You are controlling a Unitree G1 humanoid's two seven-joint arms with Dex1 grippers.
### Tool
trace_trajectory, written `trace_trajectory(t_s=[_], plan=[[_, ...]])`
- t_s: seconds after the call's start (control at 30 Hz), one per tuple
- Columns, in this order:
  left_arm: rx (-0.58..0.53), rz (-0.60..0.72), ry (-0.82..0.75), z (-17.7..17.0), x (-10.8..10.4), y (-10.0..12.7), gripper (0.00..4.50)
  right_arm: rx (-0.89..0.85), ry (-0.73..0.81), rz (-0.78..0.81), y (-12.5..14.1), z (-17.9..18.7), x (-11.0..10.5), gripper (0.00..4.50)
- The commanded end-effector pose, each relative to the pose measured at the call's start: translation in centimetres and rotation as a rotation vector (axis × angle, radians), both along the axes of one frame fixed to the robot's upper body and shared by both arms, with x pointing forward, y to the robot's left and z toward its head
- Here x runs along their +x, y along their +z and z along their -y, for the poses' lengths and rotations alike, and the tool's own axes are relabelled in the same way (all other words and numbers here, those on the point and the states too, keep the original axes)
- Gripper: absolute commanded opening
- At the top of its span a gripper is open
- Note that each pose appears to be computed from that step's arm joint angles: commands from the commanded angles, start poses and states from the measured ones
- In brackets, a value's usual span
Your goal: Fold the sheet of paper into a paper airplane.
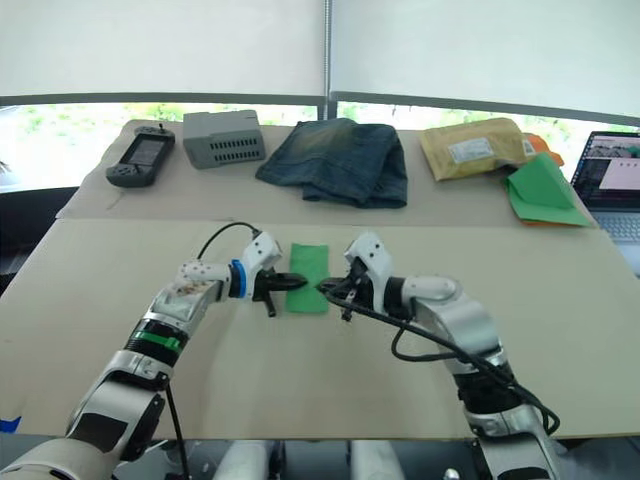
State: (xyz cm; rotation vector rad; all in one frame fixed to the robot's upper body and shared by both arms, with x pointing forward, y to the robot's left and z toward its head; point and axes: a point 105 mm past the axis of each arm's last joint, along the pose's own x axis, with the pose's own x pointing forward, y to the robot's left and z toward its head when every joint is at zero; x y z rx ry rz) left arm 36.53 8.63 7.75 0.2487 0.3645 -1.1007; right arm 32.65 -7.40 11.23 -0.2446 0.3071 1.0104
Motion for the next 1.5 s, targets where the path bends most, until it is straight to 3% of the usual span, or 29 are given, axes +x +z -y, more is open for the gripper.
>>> trace_trajectory(t_s=[0.03,0.37,0.47,0.57,0.67,0.8,1.1,1.3,1.5], plan=[[0.026,-0.033,0.024,-0.7,-0.3,-0.8,0.0,-0.046,-0.009,0.062,-0.7,-0.8,1.3,0.04],[-0.01,-0.019,0.055,-1.2,-0.1,0.6,0.0,-0.068,-0.01,0.047,-2.7,-2.6,2.2,0.04],[-0.065,0.009,0.069,-1.8,0.1,2.6,0.0,-0.061,-0.014,0.036,-3.0,-2.6,2.1,0.04],[-0.087,0.03,0.046,-2.6,-0.4,4.3,0.0,-0.025,-0.011,0.073,-1.5,-2.5,2.1,0.04],[-0.049,0.039,0.049,-3.8,-1.0,4.6,0.0,0.036,0.004,0.149,2.2,-2.1,1.6,0.04],[-0.045,0.031,0.076,-4.3,-1.1,4.0,0.0,0.07,0.029,0.187,5.4,-1.5,0.1,0.04],[-0.092,0.021,0.019,-0.8,-0.9,3.4,0.0,0.044,0.001,0.174,5.5,-0.5,-0.4,0.04],[-0.022,-0.018,0.015,-0.4,-0.7,0.6,0.0,0.048,0.025,0.196,6.4,-1.7,-1.1,0.04],[-0.055,-0.025,-0.01,0.6,-0.5,0.5,0.0,-0.018,0.002,0.165,5.0,-1.7,-1.5,0.04]])
